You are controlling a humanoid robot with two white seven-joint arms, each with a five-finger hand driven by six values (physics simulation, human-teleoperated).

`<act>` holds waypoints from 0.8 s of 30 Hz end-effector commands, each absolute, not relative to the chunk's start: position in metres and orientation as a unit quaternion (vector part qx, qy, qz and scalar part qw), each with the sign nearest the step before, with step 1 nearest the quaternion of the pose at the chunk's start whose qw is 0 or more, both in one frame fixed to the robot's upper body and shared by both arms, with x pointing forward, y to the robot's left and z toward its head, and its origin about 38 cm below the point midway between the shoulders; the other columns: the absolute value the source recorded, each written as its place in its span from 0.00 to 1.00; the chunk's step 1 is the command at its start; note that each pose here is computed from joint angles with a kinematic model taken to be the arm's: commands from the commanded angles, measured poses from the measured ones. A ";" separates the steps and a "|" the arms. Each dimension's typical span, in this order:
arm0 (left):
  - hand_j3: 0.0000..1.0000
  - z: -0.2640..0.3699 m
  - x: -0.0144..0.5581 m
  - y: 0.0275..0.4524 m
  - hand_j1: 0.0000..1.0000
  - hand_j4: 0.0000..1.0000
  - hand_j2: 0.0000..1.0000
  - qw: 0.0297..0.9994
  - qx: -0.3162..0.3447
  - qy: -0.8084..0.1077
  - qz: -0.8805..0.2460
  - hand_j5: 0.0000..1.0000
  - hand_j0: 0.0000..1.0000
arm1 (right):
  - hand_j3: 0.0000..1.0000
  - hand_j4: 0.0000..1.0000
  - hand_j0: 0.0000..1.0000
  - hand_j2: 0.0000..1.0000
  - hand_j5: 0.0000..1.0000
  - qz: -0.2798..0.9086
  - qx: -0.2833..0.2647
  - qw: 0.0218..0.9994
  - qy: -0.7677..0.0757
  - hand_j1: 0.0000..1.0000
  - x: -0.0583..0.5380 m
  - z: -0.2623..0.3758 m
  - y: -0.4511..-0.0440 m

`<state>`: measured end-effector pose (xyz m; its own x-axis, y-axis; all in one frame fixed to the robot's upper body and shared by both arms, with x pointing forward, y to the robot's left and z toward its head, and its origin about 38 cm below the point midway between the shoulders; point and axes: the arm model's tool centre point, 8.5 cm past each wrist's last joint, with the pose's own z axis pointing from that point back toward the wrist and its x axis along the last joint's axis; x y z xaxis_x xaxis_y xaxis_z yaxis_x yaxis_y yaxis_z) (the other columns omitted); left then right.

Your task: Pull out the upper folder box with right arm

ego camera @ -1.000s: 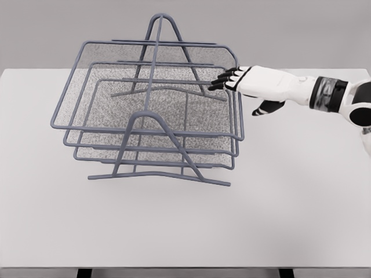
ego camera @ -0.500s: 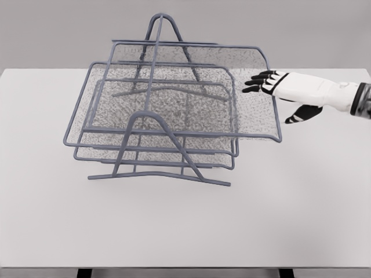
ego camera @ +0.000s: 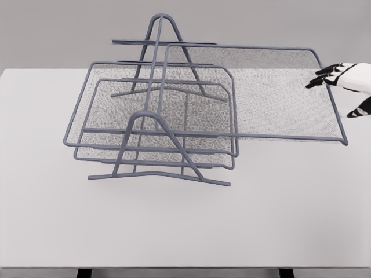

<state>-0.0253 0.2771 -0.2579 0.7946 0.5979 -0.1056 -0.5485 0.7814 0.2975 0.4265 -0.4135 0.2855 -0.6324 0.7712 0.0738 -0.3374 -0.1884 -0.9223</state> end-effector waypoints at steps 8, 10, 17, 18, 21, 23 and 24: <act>1.00 -0.258 -0.025 0.277 1.00 1.00 1.00 0.939 0.127 0.097 0.306 1.00 1.00 | 1.00 1.00 1.00 1.00 1.00 0.744 -0.275 0.383 -0.473 1.00 0.427 0.303 -0.451; 1.00 -0.258 -0.025 0.277 1.00 1.00 1.00 0.939 0.127 0.097 0.305 1.00 1.00 | 1.00 1.00 1.00 1.00 1.00 0.732 -0.275 0.386 -0.489 1.00 0.422 0.320 -0.459; 1.00 -0.258 -0.025 0.277 1.00 1.00 1.00 0.939 0.127 0.097 0.305 1.00 1.00 | 1.00 1.00 1.00 1.00 1.00 0.749 -0.185 0.218 -0.598 1.00 0.401 0.356 -0.324; 1.00 -0.258 -0.025 0.277 1.00 1.00 1.00 0.939 0.127 0.097 0.305 1.00 1.00 | 1.00 1.00 1.00 1.00 1.00 0.750 -0.178 0.214 -0.600 1.00 0.403 0.355 -0.316; 1.00 -0.258 -0.027 0.277 1.00 1.00 1.00 0.938 0.127 0.100 0.306 1.00 1.00 | 1.00 1.00 1.00 1.00 1.00 0.755 -0.157 0.214 -0.599 1.00 0.404 0.341 -0.306; 1.00 -0.258 -0.027 0.277 1.00 1.00 1.00 0.939 0.127 0.100 0.305 1.00 1.00 | 1.00 1.00 1.00 1.00 1.00 0.760 -0.148 0.209 -0.598 1.00 0.403 0.335 -0.301; 1.00 -0.258 -0.028 0.277 1.00 1.00 1.00 0.938 0.127 0.100 0.308 1.00 1.00 | 1.00 1.00 1.00 1.00 1.00 0.760 -0.149 0.208 -0.598 1.00 0.403 0.336 -0.301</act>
